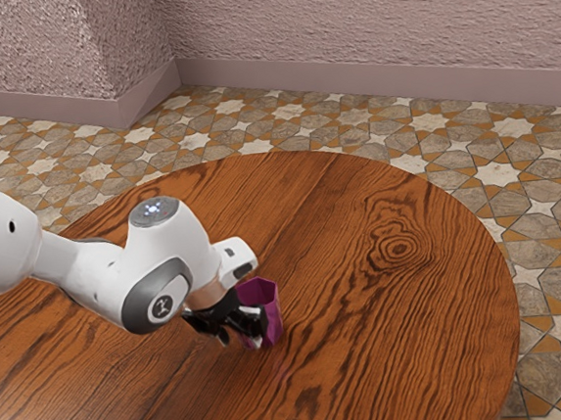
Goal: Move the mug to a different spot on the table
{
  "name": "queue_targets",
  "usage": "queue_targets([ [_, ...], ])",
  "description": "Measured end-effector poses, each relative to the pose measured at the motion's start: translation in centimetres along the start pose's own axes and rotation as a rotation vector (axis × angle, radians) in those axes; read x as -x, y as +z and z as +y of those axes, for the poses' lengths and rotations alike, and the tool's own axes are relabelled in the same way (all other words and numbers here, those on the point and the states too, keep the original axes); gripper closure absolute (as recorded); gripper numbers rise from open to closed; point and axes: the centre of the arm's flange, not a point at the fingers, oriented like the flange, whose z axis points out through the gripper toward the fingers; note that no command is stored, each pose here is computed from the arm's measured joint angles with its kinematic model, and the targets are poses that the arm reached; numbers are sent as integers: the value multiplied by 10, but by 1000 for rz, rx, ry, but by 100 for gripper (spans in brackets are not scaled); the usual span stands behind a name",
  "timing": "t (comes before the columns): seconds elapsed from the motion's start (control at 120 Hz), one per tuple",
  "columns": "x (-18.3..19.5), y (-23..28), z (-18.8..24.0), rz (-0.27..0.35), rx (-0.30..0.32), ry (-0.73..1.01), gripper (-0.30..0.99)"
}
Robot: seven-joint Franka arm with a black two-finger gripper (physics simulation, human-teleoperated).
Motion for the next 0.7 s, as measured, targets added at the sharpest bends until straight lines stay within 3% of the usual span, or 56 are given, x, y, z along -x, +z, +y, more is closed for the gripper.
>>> queue_targets([
  [0.7, -11, 5, -1, 108, 2, 5, 55],
])
